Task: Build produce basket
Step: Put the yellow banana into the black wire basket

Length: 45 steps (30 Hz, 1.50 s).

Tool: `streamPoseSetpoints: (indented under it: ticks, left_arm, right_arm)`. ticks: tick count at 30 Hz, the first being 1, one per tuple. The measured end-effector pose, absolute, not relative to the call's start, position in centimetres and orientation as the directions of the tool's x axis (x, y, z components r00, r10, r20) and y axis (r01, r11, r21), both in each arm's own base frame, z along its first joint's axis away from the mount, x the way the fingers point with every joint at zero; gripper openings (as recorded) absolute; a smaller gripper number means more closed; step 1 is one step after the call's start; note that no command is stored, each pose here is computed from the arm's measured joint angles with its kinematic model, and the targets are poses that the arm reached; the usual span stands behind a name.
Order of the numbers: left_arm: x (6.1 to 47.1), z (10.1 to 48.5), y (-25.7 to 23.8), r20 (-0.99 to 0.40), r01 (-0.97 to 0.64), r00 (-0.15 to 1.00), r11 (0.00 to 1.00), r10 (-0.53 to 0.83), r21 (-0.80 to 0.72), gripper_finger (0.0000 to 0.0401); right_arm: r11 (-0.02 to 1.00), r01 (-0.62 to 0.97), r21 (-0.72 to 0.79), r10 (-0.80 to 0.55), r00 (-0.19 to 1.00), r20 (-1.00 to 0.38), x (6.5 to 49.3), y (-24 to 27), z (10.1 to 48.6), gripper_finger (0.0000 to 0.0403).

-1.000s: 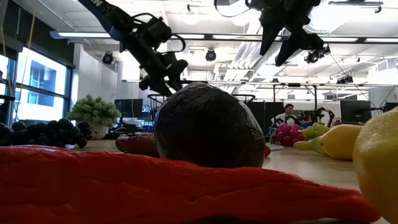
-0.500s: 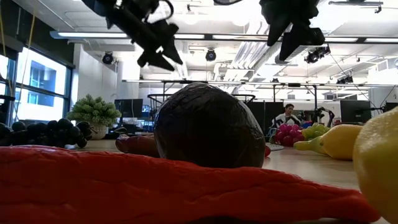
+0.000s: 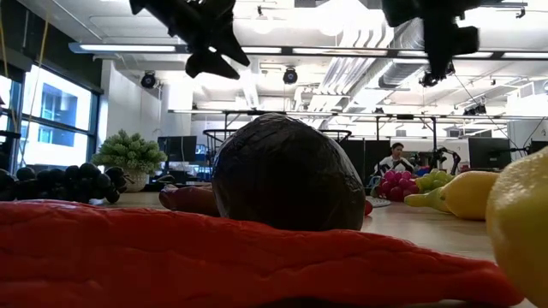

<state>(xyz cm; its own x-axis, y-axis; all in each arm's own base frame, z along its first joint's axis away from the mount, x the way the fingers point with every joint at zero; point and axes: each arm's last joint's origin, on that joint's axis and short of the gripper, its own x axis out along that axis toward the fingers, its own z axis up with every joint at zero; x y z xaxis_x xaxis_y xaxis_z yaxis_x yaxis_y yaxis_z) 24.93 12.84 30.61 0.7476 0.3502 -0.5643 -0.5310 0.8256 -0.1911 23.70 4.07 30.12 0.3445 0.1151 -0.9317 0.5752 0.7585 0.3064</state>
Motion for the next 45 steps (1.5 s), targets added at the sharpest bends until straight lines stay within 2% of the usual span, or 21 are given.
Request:
streamPoseSetpoints:
  ticks: [6, 10, 15, 20, 27, 38, 45]
  left_arm:
    - [25.3, 30.2, 11.5, -0.606, -0.527, 0.736, 0.817, 0.302, -0.233, 0.0231]
    - [25.6, 30.2, 10.6, -0.611, -0.523, 0.741, 0.809, 0.277, -0.268, 0.0228]
    - [26.0, 30.4, 9.0, -0.604, -0.505, 0.762, 0.798, 0.234, -0.328, 0.0227]
    - [25.9, 31.2, 7.0, -0.576, -0.452, 0.793, 0.825, 0.197, -0.34, 0.0227]
    - [26.1, 31.6, 5.0, -0.565, -0.455, 0.795, 0.832, 0.22, -0.316, 0.0227]
    - [26.3, 31.6, 3.9, -0.561, -0.482, 0.791, 0.815, 0.246, -0.322, 0.0227]
    - [26.3, 31.6, 3.9, -0.56, -0.485, 0.789, 0.814, 0.251, -0.319, 0.0227]
  right_arm:
    - [0.866, 0.467, 0.181, 0.09, 0.211, -0.973, 22.3, 5.4, 29.6, 0.0262]
    - [0.924, 0.371, 0.09, 0.034, 0.154, -0.987, 21.5, 5.8, 29.5, 0.0264]
    - [0.977, 0.209, 0.045, 0.02, 0.12, -0.993, 21.1, 6.5, 28.0, 0.0264]
    - [0.999, 0.021, 0.034, 0.032, 0.089, -0.996, 20.5, 7.4, 25.5, 0.0264]
    - [0.992, -0.123, 0.008, 0.016, 0.068, -0.998, 20.0, 7.4, 22.4, 0.0264]
    - [0.979, -0.202, -0.039, -0.019, 0.1, -0.995, 19.2, 6.9, 18.1, 0.0264]
    - [0.992, -0.098, -0.08, -0.066, 0.138, -0.988, 19.5, 5.8, 16.7, 0.0264]
